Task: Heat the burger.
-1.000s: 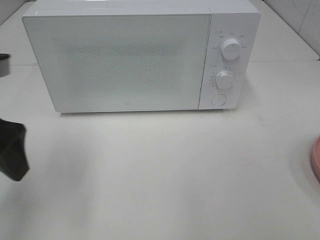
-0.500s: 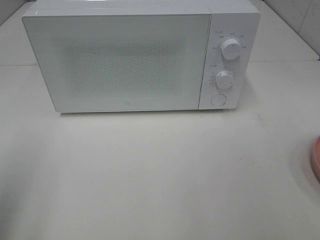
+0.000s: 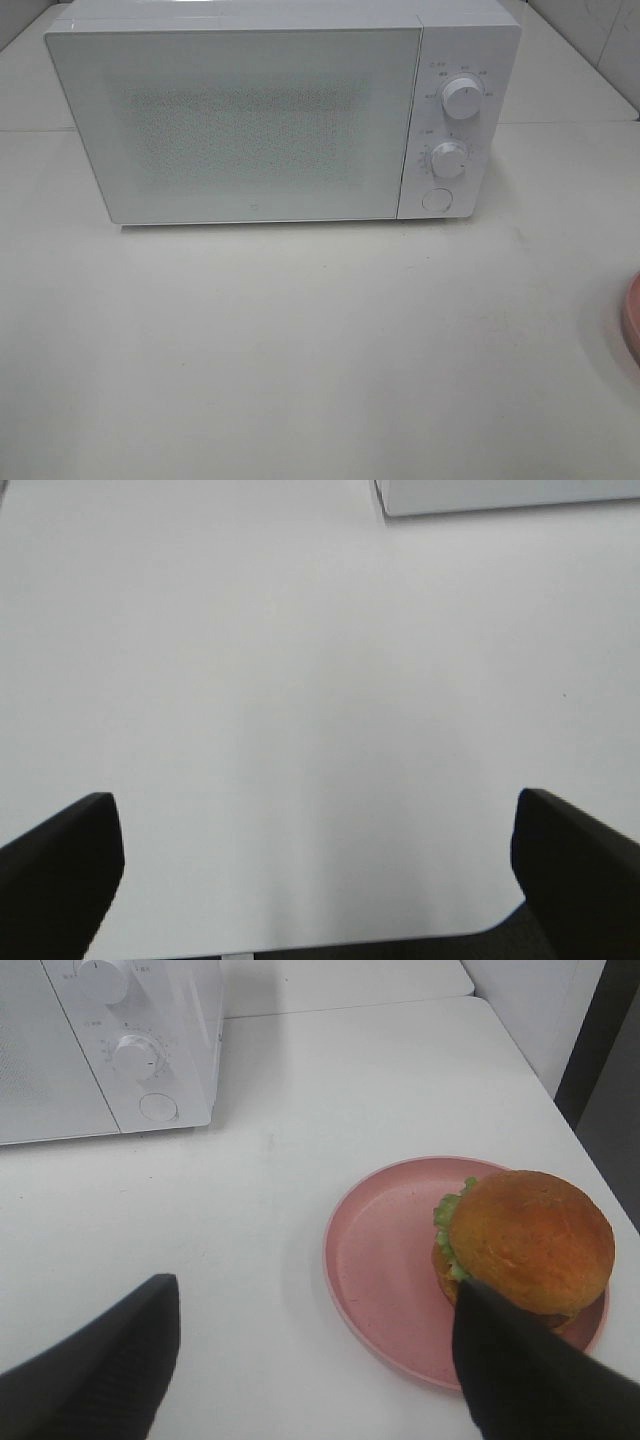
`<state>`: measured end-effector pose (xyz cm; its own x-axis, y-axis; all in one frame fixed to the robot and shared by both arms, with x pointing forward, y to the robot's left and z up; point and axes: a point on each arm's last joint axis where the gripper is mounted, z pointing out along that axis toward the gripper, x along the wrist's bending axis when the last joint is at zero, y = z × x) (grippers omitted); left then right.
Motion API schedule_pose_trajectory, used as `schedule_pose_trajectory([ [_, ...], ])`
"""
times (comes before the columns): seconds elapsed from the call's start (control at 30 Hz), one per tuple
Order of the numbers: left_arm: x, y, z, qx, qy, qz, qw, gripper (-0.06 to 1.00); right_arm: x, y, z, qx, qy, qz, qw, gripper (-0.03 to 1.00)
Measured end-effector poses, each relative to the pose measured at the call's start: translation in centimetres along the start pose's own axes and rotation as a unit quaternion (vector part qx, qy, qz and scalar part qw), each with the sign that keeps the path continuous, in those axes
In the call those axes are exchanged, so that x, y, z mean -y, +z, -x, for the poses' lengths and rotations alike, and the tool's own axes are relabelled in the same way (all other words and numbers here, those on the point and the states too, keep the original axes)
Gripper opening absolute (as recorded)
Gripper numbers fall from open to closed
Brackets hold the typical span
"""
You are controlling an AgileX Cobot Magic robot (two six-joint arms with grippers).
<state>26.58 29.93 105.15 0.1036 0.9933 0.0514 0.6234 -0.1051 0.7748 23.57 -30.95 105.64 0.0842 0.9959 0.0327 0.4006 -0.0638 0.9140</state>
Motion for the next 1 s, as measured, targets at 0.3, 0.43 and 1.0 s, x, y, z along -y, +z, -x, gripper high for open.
schedule_pose_trajectory([
  [0.3, 1.7, -2.5, 0.1, -0.012, 0.005, 0.105, 0.994, 0.99, 0.0, 0.0, 0.0, 0.000, 0.000, 0.000, 1.000, 0.75],
  [0.43, 1.9, -2.6, 0.1, -0.013, 0.010, 0.112, 0.994, 0.99, 0.0, 0.0, 0.0, 0.000, 0.000, 0.000, 1.000, 0.75],
  [1.0, 1.9, -2.6, 0.1, -0.016, 0.008, 0.111, 0.994, 0.99, 0.0, 0.0, 0.0, 0.000, 0.000, 0.000, 1.000, 0.75],
])
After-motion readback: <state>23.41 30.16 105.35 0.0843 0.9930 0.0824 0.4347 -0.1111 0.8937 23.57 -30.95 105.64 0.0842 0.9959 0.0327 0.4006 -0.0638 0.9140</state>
